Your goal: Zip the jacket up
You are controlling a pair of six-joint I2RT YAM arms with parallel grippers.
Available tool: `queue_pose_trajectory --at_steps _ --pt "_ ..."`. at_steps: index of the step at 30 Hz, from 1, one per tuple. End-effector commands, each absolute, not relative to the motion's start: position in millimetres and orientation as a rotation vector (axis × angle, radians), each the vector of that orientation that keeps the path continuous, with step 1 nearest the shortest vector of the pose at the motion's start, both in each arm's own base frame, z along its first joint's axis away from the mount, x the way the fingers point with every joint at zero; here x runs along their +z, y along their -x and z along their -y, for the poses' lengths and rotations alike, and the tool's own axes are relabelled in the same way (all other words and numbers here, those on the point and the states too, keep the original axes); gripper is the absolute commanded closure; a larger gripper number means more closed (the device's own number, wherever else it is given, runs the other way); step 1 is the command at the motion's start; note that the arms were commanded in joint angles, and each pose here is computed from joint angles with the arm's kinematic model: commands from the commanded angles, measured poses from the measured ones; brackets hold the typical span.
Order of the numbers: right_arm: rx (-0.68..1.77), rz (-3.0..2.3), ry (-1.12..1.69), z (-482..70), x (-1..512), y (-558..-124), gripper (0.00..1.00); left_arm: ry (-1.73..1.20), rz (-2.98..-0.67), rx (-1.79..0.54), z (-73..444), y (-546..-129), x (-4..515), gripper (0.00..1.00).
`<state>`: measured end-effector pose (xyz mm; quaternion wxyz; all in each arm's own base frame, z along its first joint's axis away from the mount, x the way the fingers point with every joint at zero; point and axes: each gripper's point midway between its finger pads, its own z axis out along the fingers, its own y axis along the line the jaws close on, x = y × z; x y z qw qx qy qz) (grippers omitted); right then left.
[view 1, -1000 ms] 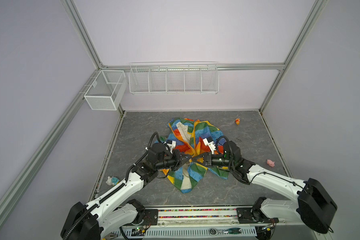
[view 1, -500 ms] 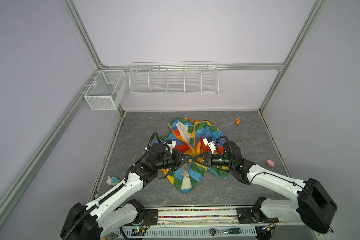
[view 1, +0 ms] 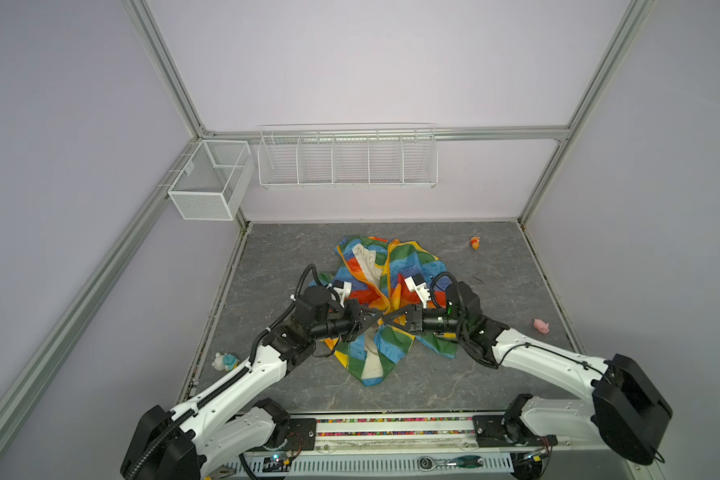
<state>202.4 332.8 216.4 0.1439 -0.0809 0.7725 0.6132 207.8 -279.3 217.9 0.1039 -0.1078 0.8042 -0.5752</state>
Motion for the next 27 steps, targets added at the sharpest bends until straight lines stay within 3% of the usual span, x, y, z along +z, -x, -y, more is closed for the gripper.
queue_pose_trajectory --at_steps 1,27 --pt "1.804 -2.200 0.278 -337.9 219.2 -197.0 0.80 0.230 -2.310 -1.764 284.2 -203.7 248.8 1.00" --pt "1.804 -2.208 0.289 -341.9 214.7 -193.9 0.86 0.231 -2.306 -1.768 284.3 -203.6 250.2 1.00"
